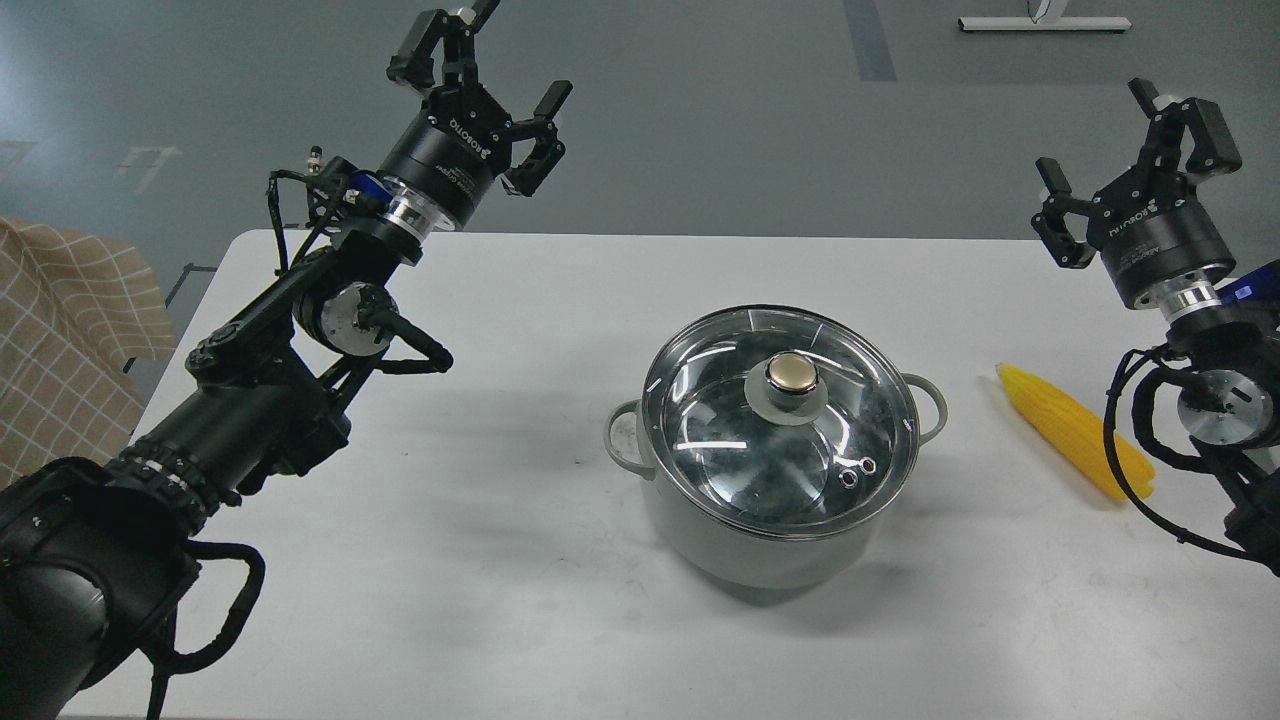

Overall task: Open pot and put corn in
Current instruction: 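Reach the left gripper over the pot and grasp the lid's brass knob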

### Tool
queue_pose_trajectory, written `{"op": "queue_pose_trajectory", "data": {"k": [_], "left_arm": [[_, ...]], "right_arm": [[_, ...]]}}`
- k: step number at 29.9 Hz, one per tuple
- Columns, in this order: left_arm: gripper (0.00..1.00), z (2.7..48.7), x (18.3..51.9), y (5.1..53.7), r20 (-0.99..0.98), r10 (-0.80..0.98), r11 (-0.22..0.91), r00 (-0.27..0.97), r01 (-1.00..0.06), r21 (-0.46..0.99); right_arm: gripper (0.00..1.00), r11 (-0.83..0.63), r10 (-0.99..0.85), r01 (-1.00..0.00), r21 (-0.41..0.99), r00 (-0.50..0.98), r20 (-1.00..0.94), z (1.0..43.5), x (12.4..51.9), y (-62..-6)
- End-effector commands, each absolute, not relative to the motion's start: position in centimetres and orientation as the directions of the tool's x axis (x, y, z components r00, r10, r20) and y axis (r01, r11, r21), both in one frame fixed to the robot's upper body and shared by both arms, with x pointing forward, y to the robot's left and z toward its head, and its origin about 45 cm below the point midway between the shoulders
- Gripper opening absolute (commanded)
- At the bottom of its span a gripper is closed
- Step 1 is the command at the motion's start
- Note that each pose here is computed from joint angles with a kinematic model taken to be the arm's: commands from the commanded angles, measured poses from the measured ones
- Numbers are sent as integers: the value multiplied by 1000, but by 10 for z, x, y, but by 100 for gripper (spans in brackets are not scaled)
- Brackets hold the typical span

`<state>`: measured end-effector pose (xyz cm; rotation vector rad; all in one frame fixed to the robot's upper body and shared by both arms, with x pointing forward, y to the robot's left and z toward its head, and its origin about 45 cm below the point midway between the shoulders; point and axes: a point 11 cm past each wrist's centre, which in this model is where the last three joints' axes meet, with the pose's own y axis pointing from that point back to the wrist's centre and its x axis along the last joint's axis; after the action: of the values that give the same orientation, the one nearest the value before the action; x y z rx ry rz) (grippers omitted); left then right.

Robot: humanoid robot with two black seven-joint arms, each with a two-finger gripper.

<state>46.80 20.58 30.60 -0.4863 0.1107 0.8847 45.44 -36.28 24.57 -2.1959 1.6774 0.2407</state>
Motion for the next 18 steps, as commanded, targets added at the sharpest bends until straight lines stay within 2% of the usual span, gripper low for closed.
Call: {"op": "queue_pose_trajectory", "data": {"k": [1,2,5,7,8,11,13,16,18], "left_arm": [[98,352,442,177,26,652,707,757,-596,-380],[98,352,442,177,27,652,707,758,-596,-380],[98,382,413,149,245,571,801,784,-465,-379],[98,396,395,128,459,511,857,727,-391,-336],[98,396,395,128,460,510,858,726,-390,-335],[98,398,380,107,698,393,915,599,-330,-232],[98,395,374,97,847,273,938,456,-321,-130],[98,386,372,88,914,182,944,361,-325,-60],[97,373,366,70,970,53,954,239,-298,21]], "right_arm": [[100,-224,-897,-957,-183,275,-345,247,454,-366],[100,-224,-897,-957,-183,275,-345,247,454,-366],[100,-223,-898,-958,-178,273,-346,245,453,-366],[100,-220,-898,-960,-174,269,-348,242,451,-367],[100,-220,-898,-960,-174,269,-348,242,451,-367],[100,-222,-898,-960,-172,270,-348,241,451,-367],[100,-224,-896,-959,-172,272,-352,240,451,-365],[100,-222,-897,-960,-171,269,-351,240,451,-365],[100,-224,-896,-959,-172,272,-352,240,451,-365]]}}
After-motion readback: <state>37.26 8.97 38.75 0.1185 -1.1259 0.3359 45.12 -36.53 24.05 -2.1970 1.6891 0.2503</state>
